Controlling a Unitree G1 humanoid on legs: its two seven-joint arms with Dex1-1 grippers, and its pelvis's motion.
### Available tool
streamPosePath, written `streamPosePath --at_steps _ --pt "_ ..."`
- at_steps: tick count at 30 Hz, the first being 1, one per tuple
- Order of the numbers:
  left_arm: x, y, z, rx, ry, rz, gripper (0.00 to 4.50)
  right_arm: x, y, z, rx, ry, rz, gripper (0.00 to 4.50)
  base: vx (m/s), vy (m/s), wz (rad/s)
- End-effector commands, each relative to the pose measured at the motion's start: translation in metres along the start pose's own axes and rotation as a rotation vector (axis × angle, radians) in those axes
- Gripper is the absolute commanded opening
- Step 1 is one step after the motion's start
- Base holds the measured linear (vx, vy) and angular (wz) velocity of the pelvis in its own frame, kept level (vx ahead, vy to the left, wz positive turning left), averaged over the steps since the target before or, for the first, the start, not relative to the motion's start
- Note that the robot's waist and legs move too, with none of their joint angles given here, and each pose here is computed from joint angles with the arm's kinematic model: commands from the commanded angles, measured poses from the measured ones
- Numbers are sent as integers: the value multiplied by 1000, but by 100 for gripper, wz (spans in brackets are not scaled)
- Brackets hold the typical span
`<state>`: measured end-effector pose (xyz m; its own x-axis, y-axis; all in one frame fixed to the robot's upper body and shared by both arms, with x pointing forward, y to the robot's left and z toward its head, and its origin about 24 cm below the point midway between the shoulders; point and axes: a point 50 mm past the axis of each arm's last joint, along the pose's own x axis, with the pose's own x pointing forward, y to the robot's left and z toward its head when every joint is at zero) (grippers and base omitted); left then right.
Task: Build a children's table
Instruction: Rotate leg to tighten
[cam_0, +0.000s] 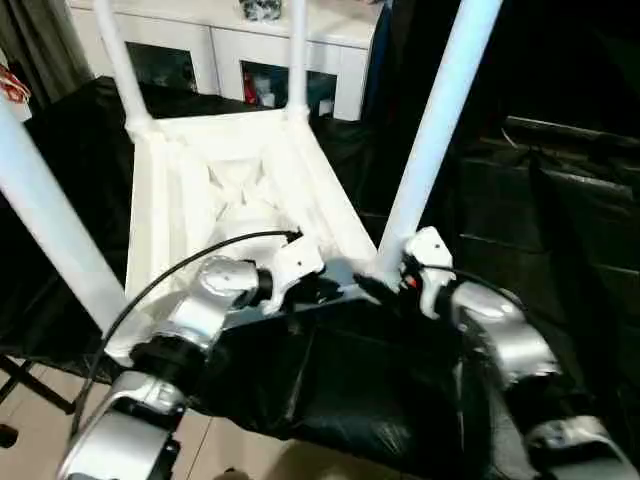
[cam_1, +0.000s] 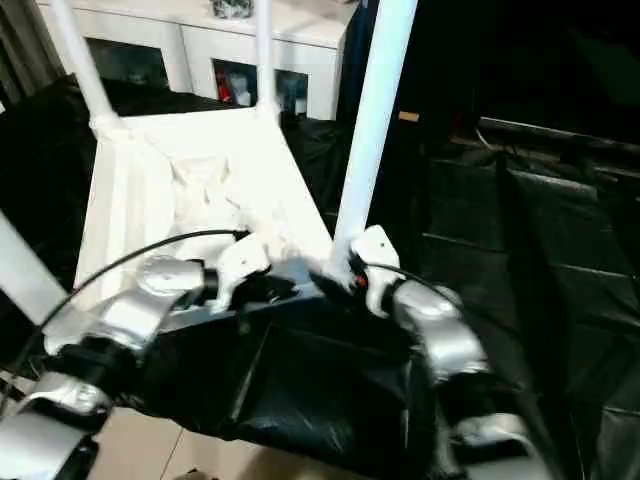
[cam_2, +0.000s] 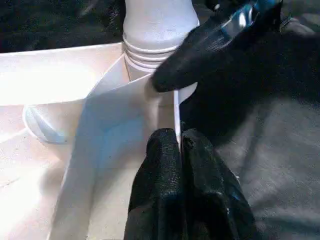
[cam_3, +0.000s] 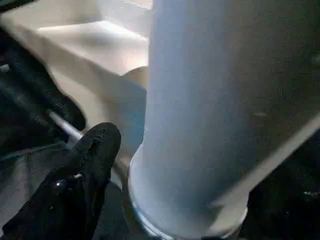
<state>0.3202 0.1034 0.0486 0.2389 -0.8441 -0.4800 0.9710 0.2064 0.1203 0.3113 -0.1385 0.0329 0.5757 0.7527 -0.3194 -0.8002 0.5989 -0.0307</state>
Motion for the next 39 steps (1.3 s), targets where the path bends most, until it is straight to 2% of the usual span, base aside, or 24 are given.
streamPosePath --at_steps 1,7,9,14,20,25,31,35,39 --pt "6 -11 8 58 -18 -141 0 1 22 -2 -38 34 234 381 0 0 0" --pt "-9 -8 4 60 -6 -204 0 -15 31 -3 -43 72 419 381 0 0 0" --pt "-16 -8 2 58 -1 -233 0 -20 35 -4 -36 87 479 367 0 0 0" --pt "-23 -7 0 56 6 -258 0 -24 38 -3 -32 94 512 339 0 0 0" --pt "-25 -7 -1 54 7 -267 0 -25 41 -3 -27 93 525 286 0 0 0" --pt "-23 -8 -2 48 -1 -249 0 -25 43 -3 -19 89 515 277 0 0 0" --pt "-5 -4 3 17 -12 -118 0 -9 40 -8 43 35 307 274 0 0 0" --pt "22 -6 16 -10 -37 -18 0 14 34 -15 119 34 19 274 0 0 0" --pt "41 -11 27 -22 -48 16 0 32 32 -12 205 32 -156 273 0 0 0"
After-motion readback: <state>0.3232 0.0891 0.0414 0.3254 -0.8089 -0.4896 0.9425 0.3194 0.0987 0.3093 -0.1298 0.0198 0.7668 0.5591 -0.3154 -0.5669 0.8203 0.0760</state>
